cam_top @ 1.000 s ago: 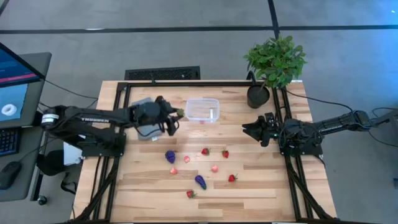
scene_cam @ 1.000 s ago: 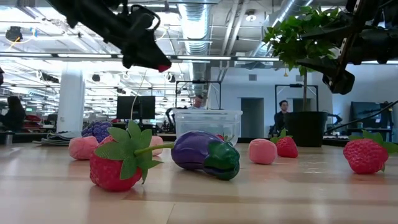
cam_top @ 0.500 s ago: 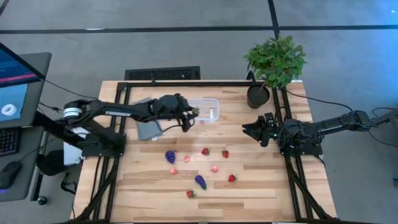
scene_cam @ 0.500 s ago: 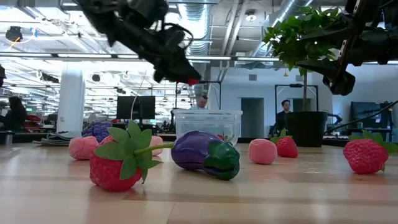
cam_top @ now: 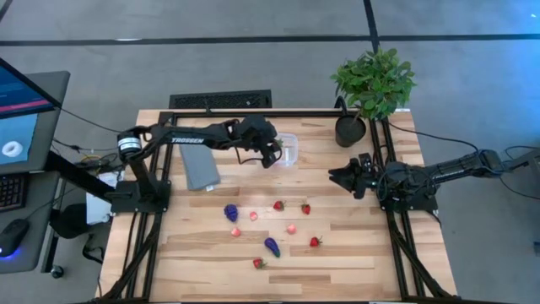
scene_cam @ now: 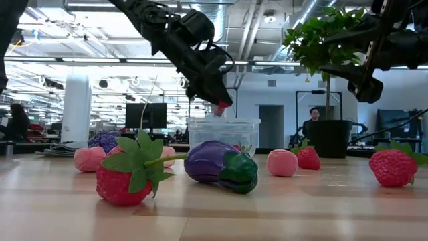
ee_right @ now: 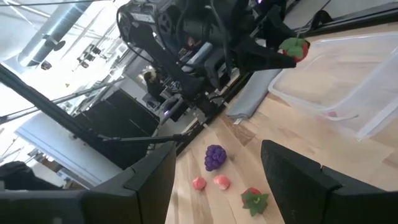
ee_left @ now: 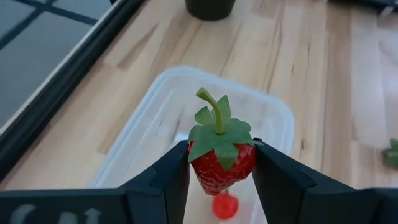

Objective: Pick and placing Produce into tupperware
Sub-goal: Put the strawberry into the transparent bin, then put the grapes into the transparent bin

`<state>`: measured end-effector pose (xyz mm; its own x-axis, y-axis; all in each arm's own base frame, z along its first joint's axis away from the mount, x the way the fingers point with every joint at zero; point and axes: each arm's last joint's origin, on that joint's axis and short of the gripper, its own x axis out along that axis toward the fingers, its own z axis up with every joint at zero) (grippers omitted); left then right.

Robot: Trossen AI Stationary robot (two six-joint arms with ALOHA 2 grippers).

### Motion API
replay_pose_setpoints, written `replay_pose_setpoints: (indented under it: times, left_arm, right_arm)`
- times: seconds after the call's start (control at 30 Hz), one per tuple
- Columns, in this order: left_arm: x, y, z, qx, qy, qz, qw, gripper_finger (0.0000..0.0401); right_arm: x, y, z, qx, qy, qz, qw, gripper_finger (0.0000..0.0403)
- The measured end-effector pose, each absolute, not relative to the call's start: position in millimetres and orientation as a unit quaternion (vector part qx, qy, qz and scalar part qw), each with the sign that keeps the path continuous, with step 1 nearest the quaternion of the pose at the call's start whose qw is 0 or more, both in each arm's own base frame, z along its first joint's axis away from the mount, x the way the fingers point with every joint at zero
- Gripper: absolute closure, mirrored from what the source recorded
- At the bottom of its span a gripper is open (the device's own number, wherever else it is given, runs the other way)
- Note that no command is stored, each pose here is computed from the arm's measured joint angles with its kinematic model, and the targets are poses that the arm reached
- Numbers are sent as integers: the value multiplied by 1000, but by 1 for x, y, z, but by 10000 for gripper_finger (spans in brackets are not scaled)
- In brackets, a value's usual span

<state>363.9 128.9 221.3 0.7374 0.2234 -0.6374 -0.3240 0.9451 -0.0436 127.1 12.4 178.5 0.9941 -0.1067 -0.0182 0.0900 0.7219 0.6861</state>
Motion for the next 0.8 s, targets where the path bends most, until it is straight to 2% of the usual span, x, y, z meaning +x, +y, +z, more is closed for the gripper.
replay_pose_setpoints:
  times: [0.2,0.6,0.8]
  left_arm:
    - [358,135,220,-71,366,157,915,246]
    - [358,135,221,-73,365,155,915,188]
    - [359,129,252,-101,330,73,936,178]
  right_arm:
    - [127,15,178,368,-5,-44,929,143]
    - [127,13,178,368,-8,-52,928,143]
    - [127,13,178,369,-10,-50,928,143]
